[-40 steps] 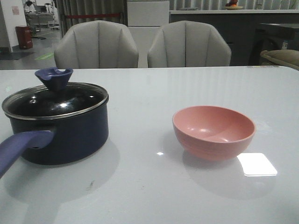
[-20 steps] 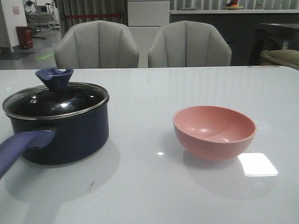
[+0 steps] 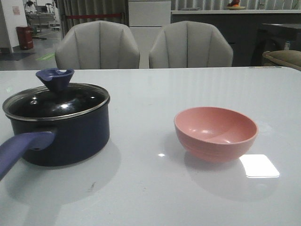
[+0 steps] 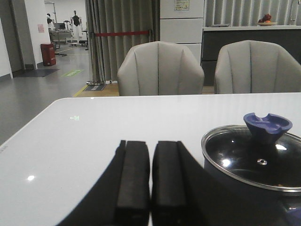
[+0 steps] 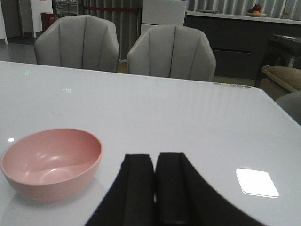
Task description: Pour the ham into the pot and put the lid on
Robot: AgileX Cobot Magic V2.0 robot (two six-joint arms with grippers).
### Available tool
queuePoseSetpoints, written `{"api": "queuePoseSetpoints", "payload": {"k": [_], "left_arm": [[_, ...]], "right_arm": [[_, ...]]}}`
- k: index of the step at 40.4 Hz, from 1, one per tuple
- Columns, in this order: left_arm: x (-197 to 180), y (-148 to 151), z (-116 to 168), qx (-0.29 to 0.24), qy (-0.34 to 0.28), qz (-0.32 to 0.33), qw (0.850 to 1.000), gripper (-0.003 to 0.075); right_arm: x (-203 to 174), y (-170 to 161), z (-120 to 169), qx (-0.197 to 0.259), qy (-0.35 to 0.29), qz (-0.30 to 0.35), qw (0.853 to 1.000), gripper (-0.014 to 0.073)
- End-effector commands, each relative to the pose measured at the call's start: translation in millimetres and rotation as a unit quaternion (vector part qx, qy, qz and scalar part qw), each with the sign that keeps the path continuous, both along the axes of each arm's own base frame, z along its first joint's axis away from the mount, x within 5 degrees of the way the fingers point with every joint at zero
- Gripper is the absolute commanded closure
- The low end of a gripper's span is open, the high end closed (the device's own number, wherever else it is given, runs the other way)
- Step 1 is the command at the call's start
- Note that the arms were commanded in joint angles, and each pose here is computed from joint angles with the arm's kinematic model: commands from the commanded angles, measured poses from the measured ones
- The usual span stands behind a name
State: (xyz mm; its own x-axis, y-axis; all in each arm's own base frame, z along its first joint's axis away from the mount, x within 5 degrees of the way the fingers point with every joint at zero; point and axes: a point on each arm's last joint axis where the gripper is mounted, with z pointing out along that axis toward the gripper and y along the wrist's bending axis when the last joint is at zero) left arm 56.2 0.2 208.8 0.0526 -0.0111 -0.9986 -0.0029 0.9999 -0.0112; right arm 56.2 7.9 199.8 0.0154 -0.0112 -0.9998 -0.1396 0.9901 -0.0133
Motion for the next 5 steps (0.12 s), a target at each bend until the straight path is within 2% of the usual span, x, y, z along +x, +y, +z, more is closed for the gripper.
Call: {"api": "queuePoseSetpoints", "payload": {"k": [1,5], "left_arm": [[-1.1,0.1,0.6,0.000,-0.038,0.000,0.999,0.0607],[-1.1,0.1,0.6,0.000,-0.038,0.000,0.999,0.0607]], "right_arm": [[-2.3,-0.5,10.6,0.009,-0.055,-0.002,0.998,0.0448],[-2.3,-0.5,10.6,0.009,-0.055,-0.002,0.998,0.0448]]}}
